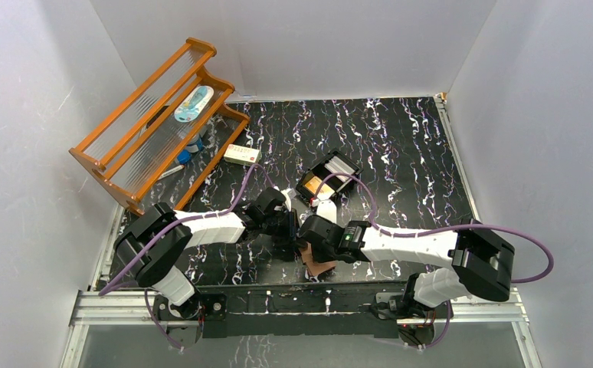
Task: Put the credit cards into the card holder
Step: Close the card holder at the center of the board.
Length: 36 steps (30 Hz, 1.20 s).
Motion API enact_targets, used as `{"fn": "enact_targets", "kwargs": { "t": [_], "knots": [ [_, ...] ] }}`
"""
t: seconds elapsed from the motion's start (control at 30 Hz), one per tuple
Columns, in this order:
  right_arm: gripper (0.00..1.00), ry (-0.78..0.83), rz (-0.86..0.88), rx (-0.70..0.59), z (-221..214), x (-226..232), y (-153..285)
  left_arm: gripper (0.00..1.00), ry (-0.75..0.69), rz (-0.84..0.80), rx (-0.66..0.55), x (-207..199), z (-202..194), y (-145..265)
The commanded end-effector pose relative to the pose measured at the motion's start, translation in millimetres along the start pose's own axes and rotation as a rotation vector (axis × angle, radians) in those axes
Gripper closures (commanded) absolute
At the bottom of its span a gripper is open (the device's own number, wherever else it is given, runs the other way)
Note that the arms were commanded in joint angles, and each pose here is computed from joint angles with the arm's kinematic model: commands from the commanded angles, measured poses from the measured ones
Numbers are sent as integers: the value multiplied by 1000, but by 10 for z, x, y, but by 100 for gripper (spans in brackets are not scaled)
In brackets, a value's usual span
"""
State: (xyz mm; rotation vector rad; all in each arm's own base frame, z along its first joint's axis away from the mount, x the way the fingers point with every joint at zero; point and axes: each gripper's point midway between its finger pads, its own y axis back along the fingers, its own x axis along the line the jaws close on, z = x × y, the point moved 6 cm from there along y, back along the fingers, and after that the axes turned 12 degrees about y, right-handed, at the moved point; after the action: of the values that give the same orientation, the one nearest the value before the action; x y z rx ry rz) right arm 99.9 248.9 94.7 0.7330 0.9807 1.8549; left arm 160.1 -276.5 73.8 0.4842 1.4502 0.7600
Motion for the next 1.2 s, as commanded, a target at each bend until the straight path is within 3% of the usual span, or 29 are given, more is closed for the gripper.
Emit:
{"fn": "enact_targets", "kwargs": {
  "t": [0.0,0.57,1.17],
  "knots": [
    [100,9,-17,-6,-4,-42,-53,86,-10,119,-9,207,-26,-23],
    [100,33,-29,-33,129,-31,-42,85,-19,126,-7,191,-44,-29],
    [100,125,-123,145,-55,-130,-287,85,-8,148,3,266,-89,-45]
  ]
}}
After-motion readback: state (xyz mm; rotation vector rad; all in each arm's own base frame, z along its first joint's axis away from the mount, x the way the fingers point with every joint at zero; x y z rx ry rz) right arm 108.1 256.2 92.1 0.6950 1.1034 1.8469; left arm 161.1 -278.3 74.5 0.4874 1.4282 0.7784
